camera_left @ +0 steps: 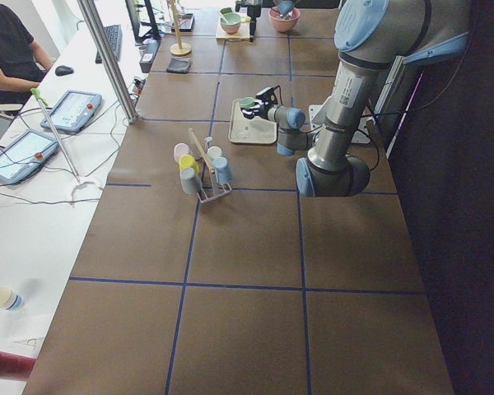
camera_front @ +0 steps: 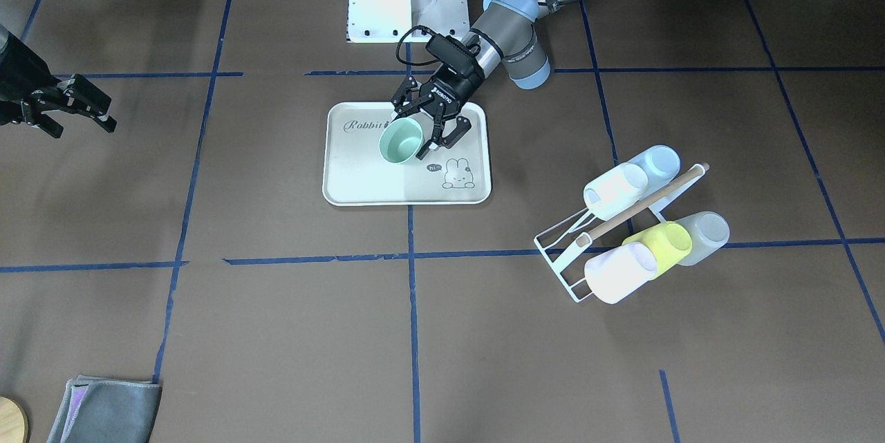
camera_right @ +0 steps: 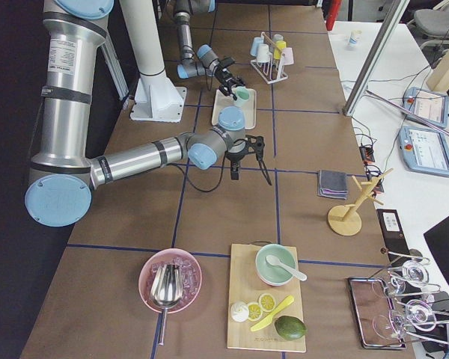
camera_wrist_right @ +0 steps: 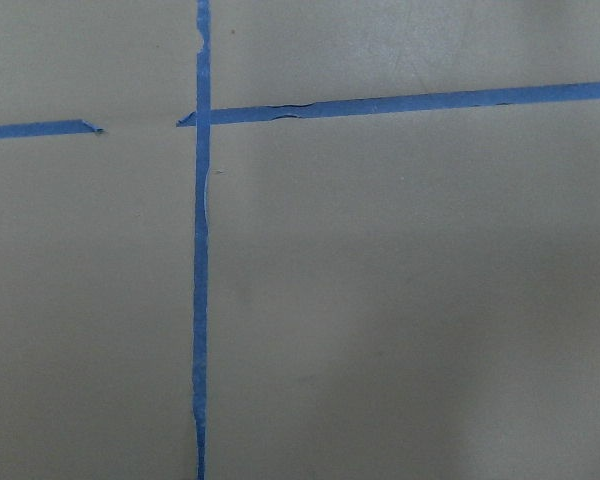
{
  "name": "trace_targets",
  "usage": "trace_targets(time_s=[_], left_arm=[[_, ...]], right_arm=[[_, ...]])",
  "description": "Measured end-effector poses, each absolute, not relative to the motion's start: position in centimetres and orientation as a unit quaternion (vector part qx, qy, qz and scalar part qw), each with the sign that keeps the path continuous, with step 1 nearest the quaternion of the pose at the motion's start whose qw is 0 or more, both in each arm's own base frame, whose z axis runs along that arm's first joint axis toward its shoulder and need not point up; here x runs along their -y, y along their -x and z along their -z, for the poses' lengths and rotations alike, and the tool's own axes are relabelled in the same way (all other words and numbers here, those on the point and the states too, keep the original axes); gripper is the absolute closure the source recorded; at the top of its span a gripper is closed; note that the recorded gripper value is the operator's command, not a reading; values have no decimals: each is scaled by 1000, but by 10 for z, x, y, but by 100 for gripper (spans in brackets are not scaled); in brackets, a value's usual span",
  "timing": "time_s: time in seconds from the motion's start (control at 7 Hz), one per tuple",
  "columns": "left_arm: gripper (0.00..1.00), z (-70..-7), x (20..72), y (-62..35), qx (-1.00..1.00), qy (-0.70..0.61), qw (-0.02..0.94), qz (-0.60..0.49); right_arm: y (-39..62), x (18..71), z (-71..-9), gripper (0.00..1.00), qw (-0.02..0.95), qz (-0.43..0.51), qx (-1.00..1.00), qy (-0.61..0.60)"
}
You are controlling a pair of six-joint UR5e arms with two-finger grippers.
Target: Pick up and place green cup on tray
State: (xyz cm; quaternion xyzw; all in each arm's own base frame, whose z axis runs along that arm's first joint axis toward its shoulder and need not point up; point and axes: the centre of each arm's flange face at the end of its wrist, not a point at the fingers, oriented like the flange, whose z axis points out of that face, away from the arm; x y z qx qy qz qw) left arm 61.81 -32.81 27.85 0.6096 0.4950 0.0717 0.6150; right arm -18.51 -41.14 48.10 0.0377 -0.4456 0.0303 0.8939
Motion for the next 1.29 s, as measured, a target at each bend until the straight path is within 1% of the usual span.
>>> trace_targets(time_s=[0.14, 0.29, 0.43, 0.57, 0.86, 1.29], left_arm=[[18, -279, 328, -618, -495, -610, 615, -72], [12, -279, 328, -618, -495, -610, 615, -72], [10, -279, 328, -618, -495, -609, 615, -72], [10, -280, 328, -618, -494, -609, 616, -73], [5, -280, 328, -618, -493, -610, 616, -75], [4, -245, 326, -594, -487, -630, 600, -84]], right_arm=[[185, 411, -482, 0, 894, -31, 445, -37], [184, 411, -482, 0, 894, -31, 445, -37], [184, 411, -482, 0, 894, -31, 445, -37], [184, 411, -482, 0, 894, -32, 445, -37], [184, 411, -482, 0, 894, -32, 445, -37], [185, 412, -483, 0, 895, -31, 444, -36]])
